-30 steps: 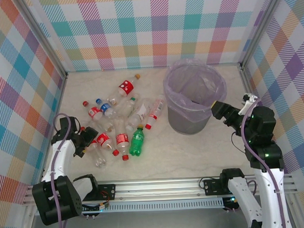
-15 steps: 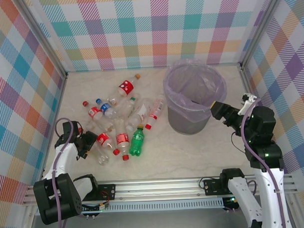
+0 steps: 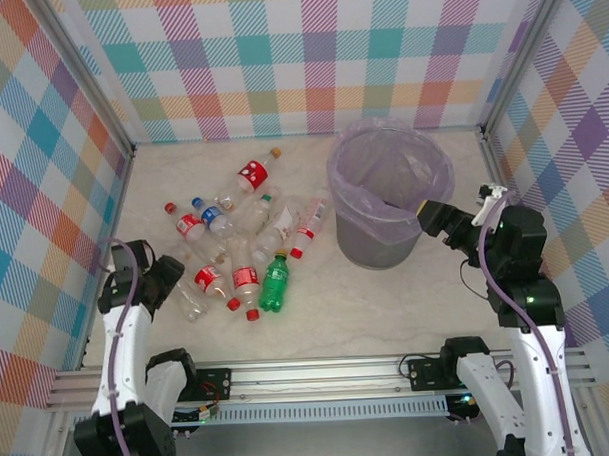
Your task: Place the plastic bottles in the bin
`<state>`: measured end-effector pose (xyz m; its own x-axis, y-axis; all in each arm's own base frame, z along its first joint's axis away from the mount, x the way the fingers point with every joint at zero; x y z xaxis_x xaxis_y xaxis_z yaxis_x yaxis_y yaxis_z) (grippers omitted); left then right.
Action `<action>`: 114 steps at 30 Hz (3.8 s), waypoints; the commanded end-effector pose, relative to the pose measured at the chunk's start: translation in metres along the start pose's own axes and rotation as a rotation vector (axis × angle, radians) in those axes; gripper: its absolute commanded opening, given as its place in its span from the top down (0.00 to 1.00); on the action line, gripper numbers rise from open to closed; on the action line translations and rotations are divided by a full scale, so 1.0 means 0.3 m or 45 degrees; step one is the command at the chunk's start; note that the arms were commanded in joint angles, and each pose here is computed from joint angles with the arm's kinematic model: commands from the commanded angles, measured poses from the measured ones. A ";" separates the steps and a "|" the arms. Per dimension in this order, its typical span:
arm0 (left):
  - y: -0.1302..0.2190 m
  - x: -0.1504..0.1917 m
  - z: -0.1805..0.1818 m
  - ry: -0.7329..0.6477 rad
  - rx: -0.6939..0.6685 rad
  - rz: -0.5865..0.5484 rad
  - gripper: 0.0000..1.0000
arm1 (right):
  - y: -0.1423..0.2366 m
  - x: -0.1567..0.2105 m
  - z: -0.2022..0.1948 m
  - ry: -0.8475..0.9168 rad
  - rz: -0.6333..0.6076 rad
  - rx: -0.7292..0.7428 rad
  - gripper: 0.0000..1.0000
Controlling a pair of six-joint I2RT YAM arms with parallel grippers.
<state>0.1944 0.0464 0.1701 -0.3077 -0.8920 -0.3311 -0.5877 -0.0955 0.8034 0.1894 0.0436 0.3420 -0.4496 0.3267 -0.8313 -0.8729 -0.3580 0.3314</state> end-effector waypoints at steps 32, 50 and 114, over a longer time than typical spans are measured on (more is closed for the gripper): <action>0.442 0.556 -0.842 -1.062 1.668 0.300 0.52 | -0.209 -0.117 0.576 0.354 0.436 -0.765 0.05; 0.451 0.602 -0.850 -1.110 1.686 0.370 0.52 | -0.437 -0.081 0.663 0.410 0.542 -0.804 0.07; 0.066 0.253 -0.077 -0.358 0.120 0.096 0.07 | -0.458 -0.399 0.105 0.550 0.344 0.061 0.51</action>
<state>0.1821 -0.0370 0.1844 -0.4995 -0.7457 -0.4409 -0.6608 -0.0012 0.7506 0.3562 0.0792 0.4228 -0.5330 -0.0807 -0.8423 -0.7595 -0.3930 0.5183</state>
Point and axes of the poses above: each hand's point on the last joint's axis, 136 mm out from that joint toward the fingers, its own y axis back along the fingers, its own z axis along the line the jaws close on, x = y × z, the point moved 6 cm from there along y, back along the fingers, and after that the axes turned 10 degrees about y, right-handed, at the moved point
